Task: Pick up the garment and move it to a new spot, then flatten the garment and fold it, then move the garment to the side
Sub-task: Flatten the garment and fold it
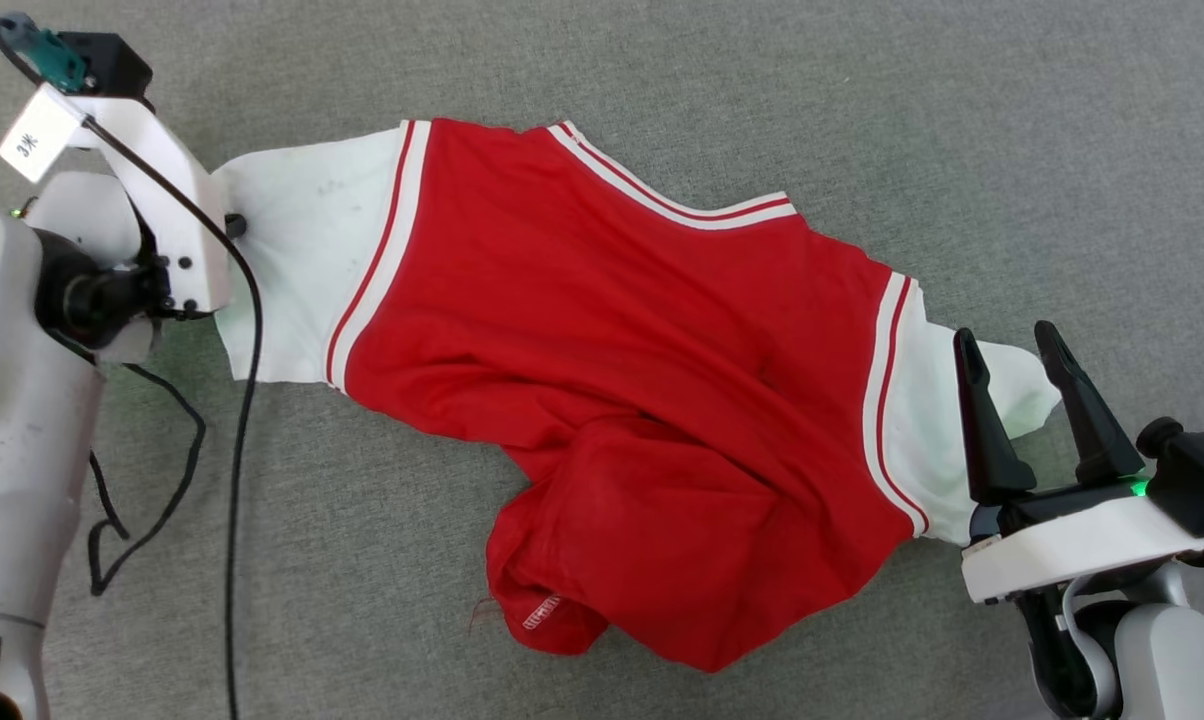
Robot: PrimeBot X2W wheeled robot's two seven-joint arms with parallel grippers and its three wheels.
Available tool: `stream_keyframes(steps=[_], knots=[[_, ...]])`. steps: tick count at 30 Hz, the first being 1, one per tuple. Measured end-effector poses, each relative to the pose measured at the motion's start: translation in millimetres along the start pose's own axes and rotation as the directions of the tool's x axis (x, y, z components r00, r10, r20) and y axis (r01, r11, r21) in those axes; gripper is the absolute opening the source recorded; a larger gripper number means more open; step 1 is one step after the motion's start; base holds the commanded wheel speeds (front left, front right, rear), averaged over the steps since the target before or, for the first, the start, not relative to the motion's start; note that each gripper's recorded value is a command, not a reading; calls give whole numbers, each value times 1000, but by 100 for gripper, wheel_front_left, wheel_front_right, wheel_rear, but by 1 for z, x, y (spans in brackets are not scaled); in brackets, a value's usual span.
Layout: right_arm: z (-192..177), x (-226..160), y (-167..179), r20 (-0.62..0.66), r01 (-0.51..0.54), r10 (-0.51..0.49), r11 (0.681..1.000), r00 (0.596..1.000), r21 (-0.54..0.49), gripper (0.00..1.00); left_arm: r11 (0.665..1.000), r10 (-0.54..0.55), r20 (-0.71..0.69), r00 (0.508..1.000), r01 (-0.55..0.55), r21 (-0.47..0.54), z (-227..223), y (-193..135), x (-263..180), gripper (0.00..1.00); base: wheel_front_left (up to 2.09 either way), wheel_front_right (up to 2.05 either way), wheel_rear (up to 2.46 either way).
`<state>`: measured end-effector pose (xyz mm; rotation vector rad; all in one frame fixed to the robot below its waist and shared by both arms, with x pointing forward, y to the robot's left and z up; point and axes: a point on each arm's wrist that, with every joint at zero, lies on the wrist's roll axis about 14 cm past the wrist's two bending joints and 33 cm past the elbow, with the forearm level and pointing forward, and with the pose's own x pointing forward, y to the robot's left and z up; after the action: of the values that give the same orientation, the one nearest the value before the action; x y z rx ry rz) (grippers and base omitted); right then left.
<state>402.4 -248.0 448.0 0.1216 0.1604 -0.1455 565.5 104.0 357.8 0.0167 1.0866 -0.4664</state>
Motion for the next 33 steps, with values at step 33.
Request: stream_keyframes(steps=[33], knots=[[-36,18,-43,-527,35,-34,999,849,-8,100,987,155,573,804,-102,-124,-18,5,-133,0,0,0,0]])
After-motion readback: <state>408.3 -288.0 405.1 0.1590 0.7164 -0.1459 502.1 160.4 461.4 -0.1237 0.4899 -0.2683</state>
